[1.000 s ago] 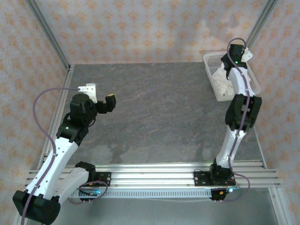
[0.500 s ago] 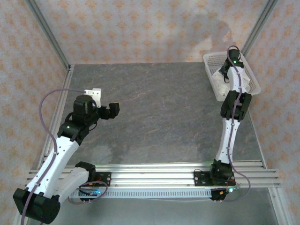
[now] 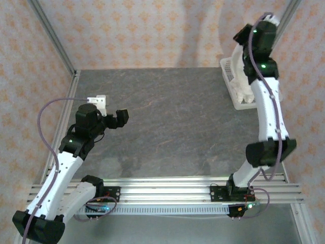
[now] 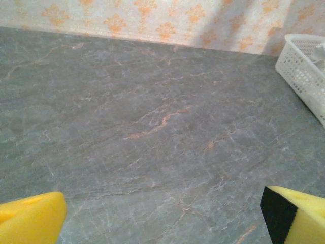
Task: Fold the inside-out t-shirt
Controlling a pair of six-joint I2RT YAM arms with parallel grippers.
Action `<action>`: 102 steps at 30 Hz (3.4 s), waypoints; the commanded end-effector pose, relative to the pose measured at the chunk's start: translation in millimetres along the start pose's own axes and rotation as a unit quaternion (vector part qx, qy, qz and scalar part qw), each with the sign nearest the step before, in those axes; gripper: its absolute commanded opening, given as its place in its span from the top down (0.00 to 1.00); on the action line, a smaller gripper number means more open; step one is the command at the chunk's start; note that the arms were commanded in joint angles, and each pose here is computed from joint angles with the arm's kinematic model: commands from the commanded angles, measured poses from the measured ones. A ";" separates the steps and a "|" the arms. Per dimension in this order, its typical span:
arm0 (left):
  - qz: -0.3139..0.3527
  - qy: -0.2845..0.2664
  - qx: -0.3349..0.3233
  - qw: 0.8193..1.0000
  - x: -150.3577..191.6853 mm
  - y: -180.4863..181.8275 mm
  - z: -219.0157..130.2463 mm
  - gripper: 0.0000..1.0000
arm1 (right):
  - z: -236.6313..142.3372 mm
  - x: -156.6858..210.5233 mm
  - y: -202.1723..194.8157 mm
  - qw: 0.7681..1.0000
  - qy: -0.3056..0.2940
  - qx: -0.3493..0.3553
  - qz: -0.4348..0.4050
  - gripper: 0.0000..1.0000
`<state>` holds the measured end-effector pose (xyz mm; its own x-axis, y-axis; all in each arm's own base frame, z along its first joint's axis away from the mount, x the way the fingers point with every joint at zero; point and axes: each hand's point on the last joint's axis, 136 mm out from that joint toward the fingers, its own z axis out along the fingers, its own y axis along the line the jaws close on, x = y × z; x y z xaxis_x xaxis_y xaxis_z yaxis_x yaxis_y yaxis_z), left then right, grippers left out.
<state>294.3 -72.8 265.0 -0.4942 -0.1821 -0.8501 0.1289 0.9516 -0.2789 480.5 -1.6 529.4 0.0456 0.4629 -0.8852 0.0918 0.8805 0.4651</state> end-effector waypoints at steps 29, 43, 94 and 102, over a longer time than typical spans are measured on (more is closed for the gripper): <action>-0.081 0.119 0.075 0.987 40.6 -35.8 35.6 0.00 | -23.8 321.3 68.1 0.911 0.410 -0.023 -0.018 0.40; -0.060 0.389 0.107 0.913 224.0 -121.0 26.0 0.12 | -153.2 334.0 -79.2 0.903 0.417 0.097 0.018 0.36; -0.076 0.293 -0.120 0.946 49.4 -21.7 104.7 1.00 | -241.6 486.1 -59.4 0.830 0.455 0.003 -0.323 0.70; -0.108 0.282 -0.196 0.933 42.0 33.8 88.5 1.00 | -214.6 430.4 -119.2 0.883 0.418 0.103 -0.185 0.99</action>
<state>364.7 -101.7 179.8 -0.8751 -0.2829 -0.3927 -0.2150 0.9542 -0.2083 274.3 147.1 85.9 -0.7948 0.0107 -0.6068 0.0044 0.9999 0.0119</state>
